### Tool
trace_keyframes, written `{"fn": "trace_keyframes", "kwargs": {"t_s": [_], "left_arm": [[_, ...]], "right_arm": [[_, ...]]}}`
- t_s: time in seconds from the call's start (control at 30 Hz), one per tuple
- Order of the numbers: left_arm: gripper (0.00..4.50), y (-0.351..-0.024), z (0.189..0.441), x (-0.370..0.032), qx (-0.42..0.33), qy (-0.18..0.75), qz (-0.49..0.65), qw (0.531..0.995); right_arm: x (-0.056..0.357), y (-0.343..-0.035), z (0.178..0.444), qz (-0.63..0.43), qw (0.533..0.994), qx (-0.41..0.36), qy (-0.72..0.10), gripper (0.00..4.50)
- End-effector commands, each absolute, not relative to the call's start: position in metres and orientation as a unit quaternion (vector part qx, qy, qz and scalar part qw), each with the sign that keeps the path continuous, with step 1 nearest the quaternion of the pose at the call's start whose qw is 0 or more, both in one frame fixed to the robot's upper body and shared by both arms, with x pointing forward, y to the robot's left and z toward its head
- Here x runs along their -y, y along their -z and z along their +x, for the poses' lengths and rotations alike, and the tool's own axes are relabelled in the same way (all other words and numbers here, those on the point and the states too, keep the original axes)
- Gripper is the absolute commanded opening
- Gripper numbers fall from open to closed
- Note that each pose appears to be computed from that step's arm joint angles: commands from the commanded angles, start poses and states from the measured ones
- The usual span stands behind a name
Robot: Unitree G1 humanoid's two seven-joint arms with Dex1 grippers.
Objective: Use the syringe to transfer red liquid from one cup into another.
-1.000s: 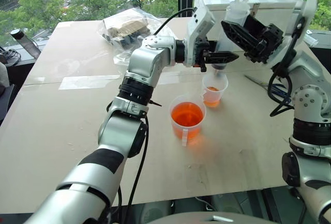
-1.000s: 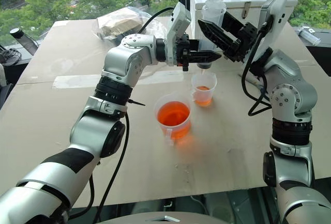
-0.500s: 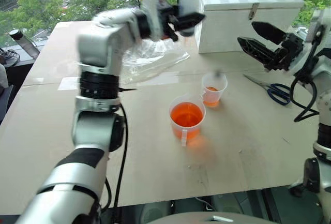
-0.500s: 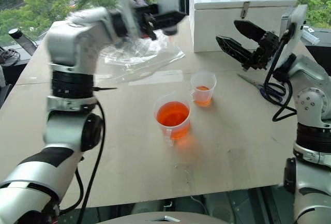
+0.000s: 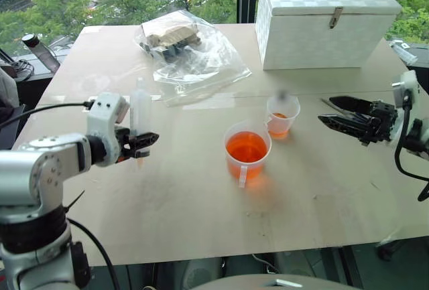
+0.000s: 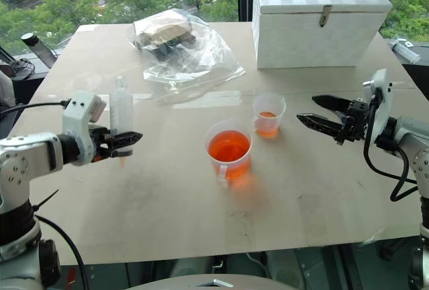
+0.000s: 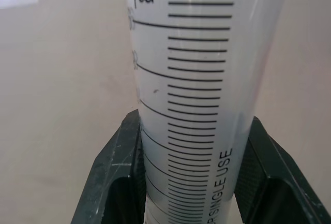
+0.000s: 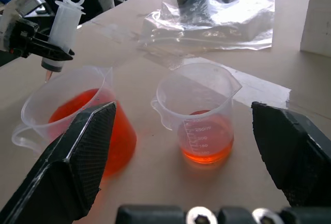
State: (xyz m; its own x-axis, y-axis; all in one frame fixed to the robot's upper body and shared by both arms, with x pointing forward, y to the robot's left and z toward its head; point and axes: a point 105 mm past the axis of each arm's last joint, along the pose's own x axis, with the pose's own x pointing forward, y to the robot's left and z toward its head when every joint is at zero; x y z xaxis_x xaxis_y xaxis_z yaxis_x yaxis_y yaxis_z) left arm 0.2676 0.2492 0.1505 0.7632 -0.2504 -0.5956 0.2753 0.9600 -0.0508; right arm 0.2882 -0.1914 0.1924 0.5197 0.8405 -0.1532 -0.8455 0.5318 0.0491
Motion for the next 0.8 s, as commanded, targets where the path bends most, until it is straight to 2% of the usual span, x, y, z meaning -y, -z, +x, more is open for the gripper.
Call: {"fn": "trace_keyframes", "kwargs": {"t_s": [0.03,0.1,0.2,0.33,0.4,0.47,0.53,0.67,0.8], "left_arm": [[2.49,-0.143,0.26,-0.247,-0.314,0.129,0.027,0.94],[3.02,-0.137,0.26,-0.245,-0.312,0.133,0.044,0.94],[4.45,-0.13,0.262,-0.24,-0.291,0.135,0.033,0.946],[4.45,-0.13,0.262,-0.239,-0.246,0.138,0.088,0.955],[4.45,-0.146,0.263,-0.238,-0.179,0.139,0.096,0.969],[4.45,-0.162,0.253,-0.23,-0.117,0.163,0.091,0.976],[4.45,-0.165,0.235,-0.215,-0.089,0.208,0.059,0.972],[4.45,-0.148,0.198,-0.179,-0.086,0.275,0.012,0.957],[4.45,-0.103,0.161,-0.166,-0.153,0.294,0.018,0.943]], "right_arm": [[0.19,-0.173,0.274,-0.095,0.856,-0.079,-0.502,4.5],[0.197,-0.161,0.271,-0.117,0.861,-0.068,-0.489,4.5],[0.205,-0.153,0.272,-0.123,0.877,-0.067,-0.459,4.5],[0.21,-0.144,0.265,-0.119,0.889,-0.064,-0.439,4.5],[0.214,-0.138,0.259,-0.096,0.897,-0.066,-0.426,4.5],[0.217,-0.134,0.25,-0.068,0.903,-0.063,-0.419,4.5],[0.223,-0.131,0.246,-0.054,0.916,-0.056,-0.393,4.5],[0.228,-0.11,0.23,-0.069,0.923,-0.071,-0.371,4.5],[0.225,-0.102,0.221,-0.056,0.928,-0.063,-0.362,4.5]]}}
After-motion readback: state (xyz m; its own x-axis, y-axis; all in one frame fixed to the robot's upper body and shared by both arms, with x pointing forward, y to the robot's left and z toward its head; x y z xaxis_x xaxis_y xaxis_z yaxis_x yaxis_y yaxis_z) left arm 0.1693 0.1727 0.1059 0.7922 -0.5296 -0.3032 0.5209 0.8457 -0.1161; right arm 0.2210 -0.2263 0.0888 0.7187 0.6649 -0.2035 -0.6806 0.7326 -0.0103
